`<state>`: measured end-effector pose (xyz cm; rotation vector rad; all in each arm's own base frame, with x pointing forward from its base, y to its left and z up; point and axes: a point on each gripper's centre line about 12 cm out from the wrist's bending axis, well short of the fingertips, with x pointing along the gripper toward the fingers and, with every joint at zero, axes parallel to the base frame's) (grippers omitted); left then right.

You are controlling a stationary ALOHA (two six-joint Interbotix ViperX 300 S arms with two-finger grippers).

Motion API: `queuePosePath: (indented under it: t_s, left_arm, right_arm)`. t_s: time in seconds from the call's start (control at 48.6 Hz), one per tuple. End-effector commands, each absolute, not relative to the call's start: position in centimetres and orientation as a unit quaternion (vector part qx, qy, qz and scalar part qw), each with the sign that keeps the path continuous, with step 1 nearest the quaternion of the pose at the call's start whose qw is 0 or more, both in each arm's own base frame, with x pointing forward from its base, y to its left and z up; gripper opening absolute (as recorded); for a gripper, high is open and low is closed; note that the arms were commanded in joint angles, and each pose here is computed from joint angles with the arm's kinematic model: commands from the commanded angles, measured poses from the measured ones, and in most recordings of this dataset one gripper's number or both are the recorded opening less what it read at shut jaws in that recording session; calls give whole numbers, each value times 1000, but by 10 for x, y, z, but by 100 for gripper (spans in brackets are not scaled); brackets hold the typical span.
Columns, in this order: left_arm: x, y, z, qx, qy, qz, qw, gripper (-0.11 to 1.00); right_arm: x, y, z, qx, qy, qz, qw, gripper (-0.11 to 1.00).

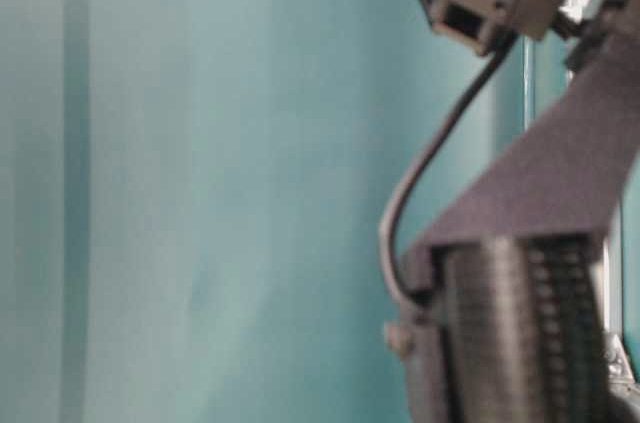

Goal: Move the cable alternately left and right between 8 closely spaced pins so it hooks onto each one.
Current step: 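Lift the plug with the right gripper and carry it right along the frame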

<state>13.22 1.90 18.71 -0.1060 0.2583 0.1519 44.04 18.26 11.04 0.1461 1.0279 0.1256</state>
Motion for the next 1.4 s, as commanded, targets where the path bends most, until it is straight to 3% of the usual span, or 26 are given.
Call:
queuePosePath:
  t_s: [0.0, 0.494, 0.885, 1.379]
  left_arm:
    - [134, 19, 191, -52, 126, 75, 988, 37]
    - [134, 19, 191, -52, 125, 76, 988, 37]
    - [134, 19, 191, -53, 125, 75, 988, 37]
    - [134, 19, 191, -54, 125, 76, 988, 37]
  right_arm:
    - [443, 186, 138, 73, 478, 64, 873, 15]
    - [418, 174, 189, 81, 512, 29, 855, 15]
    - [374, 162, 191, 177, 529, -93, 825, 15]
    - [317, 118, 194, 273, 503, -264, 776, 15]
